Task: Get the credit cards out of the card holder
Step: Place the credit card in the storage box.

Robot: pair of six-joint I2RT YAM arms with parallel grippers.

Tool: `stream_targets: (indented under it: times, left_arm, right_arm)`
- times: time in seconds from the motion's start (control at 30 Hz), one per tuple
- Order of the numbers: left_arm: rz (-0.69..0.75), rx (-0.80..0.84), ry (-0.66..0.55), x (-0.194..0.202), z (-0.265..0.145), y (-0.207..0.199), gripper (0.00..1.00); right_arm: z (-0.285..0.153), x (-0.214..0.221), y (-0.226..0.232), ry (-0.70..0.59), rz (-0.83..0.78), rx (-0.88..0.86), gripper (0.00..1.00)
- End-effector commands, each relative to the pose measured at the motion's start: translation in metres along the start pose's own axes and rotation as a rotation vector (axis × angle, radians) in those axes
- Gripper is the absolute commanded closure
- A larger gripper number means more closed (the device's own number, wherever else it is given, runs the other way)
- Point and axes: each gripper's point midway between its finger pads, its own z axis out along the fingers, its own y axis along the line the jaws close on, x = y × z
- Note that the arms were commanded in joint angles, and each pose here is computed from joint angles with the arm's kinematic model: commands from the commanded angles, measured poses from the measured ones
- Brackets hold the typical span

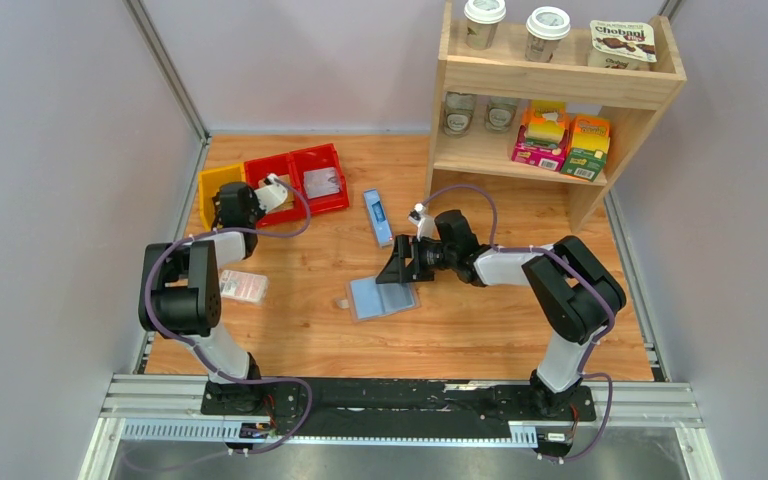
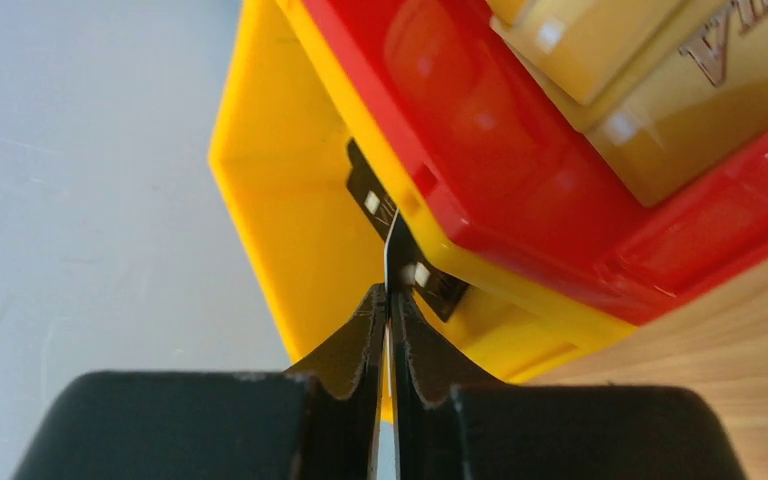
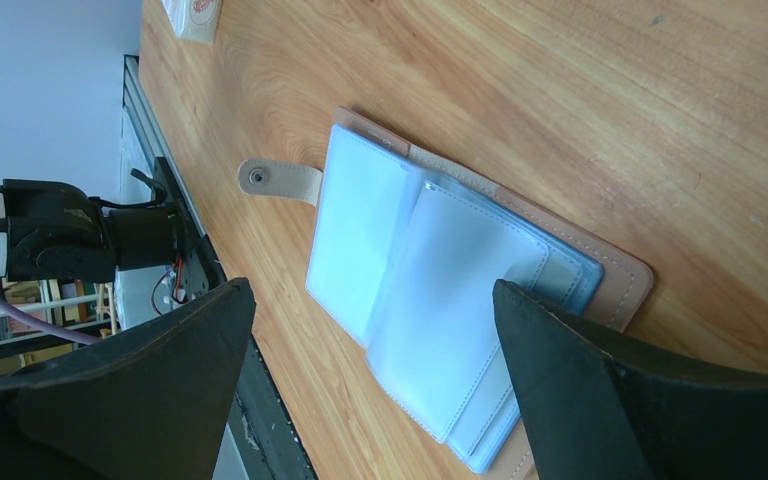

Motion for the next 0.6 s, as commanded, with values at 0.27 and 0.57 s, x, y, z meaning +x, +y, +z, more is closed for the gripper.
stream_targets:
  times: [0.27,0.57]
  left_arm:
    - [-0.118,-0.051,-0.029,-0.004,-0.024,0.016,0.65]
    - [-0.48,-0.154,-0.085,-0.033,-0.09,0.068,0.5]
  right_arm:
    - [-0.003,0.018,-0.023,0.036,0.063,0.07,0.0]
    - [-0.005,0.011,-0.019,0.023,0.051,0.074,0.0]
